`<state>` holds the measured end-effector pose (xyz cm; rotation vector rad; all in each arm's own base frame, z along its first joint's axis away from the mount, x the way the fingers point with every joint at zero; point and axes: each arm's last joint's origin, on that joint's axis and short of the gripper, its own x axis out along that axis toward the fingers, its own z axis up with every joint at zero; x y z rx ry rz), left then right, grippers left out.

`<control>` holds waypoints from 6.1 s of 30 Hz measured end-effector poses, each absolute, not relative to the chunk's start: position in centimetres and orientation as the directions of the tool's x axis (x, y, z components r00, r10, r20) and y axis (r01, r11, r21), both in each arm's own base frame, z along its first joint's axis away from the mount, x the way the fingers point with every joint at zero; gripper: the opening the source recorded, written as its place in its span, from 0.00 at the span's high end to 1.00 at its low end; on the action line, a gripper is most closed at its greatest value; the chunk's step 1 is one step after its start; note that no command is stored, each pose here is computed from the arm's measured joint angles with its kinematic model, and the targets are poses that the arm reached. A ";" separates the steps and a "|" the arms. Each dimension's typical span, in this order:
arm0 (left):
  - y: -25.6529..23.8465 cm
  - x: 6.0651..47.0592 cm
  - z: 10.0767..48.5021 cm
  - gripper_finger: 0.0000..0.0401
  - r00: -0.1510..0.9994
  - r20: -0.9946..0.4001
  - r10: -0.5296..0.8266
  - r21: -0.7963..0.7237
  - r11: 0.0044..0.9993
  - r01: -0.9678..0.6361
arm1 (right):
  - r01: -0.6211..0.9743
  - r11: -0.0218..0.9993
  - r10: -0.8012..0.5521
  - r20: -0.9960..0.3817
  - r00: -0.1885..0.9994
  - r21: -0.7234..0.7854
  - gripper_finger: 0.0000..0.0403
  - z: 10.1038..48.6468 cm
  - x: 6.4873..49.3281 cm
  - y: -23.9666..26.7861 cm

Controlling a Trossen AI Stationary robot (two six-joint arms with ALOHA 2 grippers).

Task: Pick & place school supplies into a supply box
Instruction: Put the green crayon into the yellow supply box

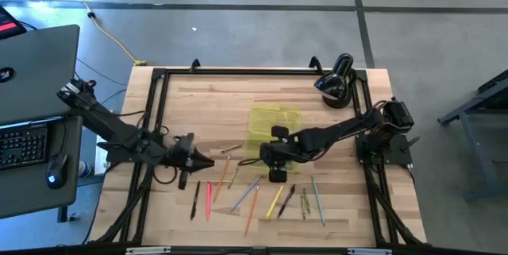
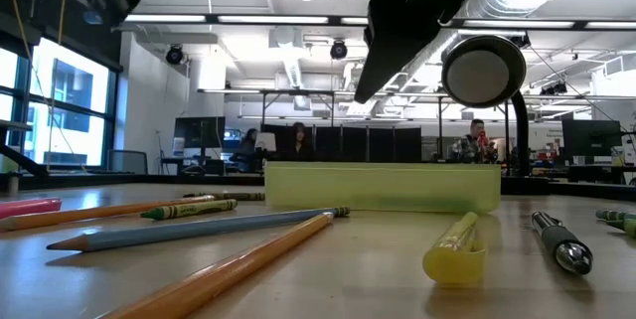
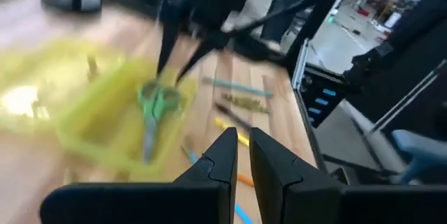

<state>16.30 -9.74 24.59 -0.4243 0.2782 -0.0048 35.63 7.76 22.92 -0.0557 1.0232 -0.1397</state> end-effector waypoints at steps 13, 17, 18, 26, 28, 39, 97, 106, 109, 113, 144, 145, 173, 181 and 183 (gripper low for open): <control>-9.6 17.0 22.8 0.82 0.931 -0.324 0.167 -0.175 0.957 -0.233 | 0.099 0.987 -0.162 -0.841 0.516 -0.129 0.78 22.9 35.6 7.8; -9.2 16.9 22.3 0.82 0.898 -0.328 0.293 -0.004 0.950 -0.312 | 0.114 0.986 -0.162 -0.841 0.516 -0.120 0.78 22.9 35.6 7.8; -9.1 16.8 22.1 0.82 0.888 -0.329 0.321 0.025 0.943 -0.331 | 0.117 0.986 -0.162 -0.841 0.516 -0.118 0.78 22.9 35.6 7.8; -9.6 17.4 19.8 0.82 0.865 -0.379 0.330 0.081 0.943 -0.324 | 0.122 0.986 -0.161 -0.840 0.519 -0.114 0.78 22.9 35.7 7.8; -9.7 17.7 18.9 0.82 0.857 -0.383 0.345 0.103 0.938 -0.332 | 0.122 0.986 -0.160 -0.838 0.522 -0.112 0.78 23.0 35.7 7.8; -7.1 19.7 19.5 0.82 0.850 -0.372 0.372 0.167 0.928 -0.333 | 0.106 0.991 -0.126 -0.842 0.524 -0.083 0.78 23.0 35.7 7.9; -2.3 21.1 17.6 0.55 0.806 -0.548 0.224 -0.087 0.943 -0.321 | 0.159 0.981 -0.179 -0.805 0.565 -0.107 0.78 23.2 36.1 7.8; -2.2 20.8 14.8 0.55 0.788 -0.564 0.247 -0.063 0.939 -0.339 | 0.159 0.982 -0.179 -0.805 0.566 -0.107 0.78 23.2 36.1 7.8; -2.3 21.2 14.1 0.55 0.799 -0.554 0.234 -0.080 0.940 -0.331 | 0.159 0.982 -0.179 -0.805 0.566 -0.106 0.78 23.2 36.1 7.8; -2.5 21.8 13.0 0.55 0.800 -0.560 0.217 -0.085 0.945 -0.315 | 0.159 0.982 -0.179 -0.804 0.566 -0.106 0.78 23.2 36.1 7.8; -2.6 23.2 7.7 0.55 0.718 -0.635 0.285 -0.011 0.926 -0.377 | 0.158 0.982 -0.178 -0.801 0.571 -0.106 0.78 23.3 36.2 7.8; -2.6 23.3 7.6 0.55 0.723 -0.629 0.285 -0.013 0.926 -0.377 | 0.158 0.982 -0.178 -0.801 0.571 -0.106 0.78 23.3 36.2 7.8; -2.8 24.5 4.5 0.65 0.789 -0.478 0.386 -0.081 0.875 -0.477 | 0.136 0.983 -0.177 -0.800 0.574 -0.121 0.78 23.3 36.2 7.8; -2.8 24.5 4.5 0.91 0.787 -0.474 0.396 -0.076 0.872 -0.484 | 0.136 0.983 -0.177 -0.800 0.574 -0.121 0.78 23.3 36.2 7.8; -2.8 24.5 4.6 0.91 0.789 -0.470 0.396 -0.078 0.872 -0.484 | 0.136 0.983 -0.178 -0.800 0.574 -0.121 0.78 23.3 36.2 7.8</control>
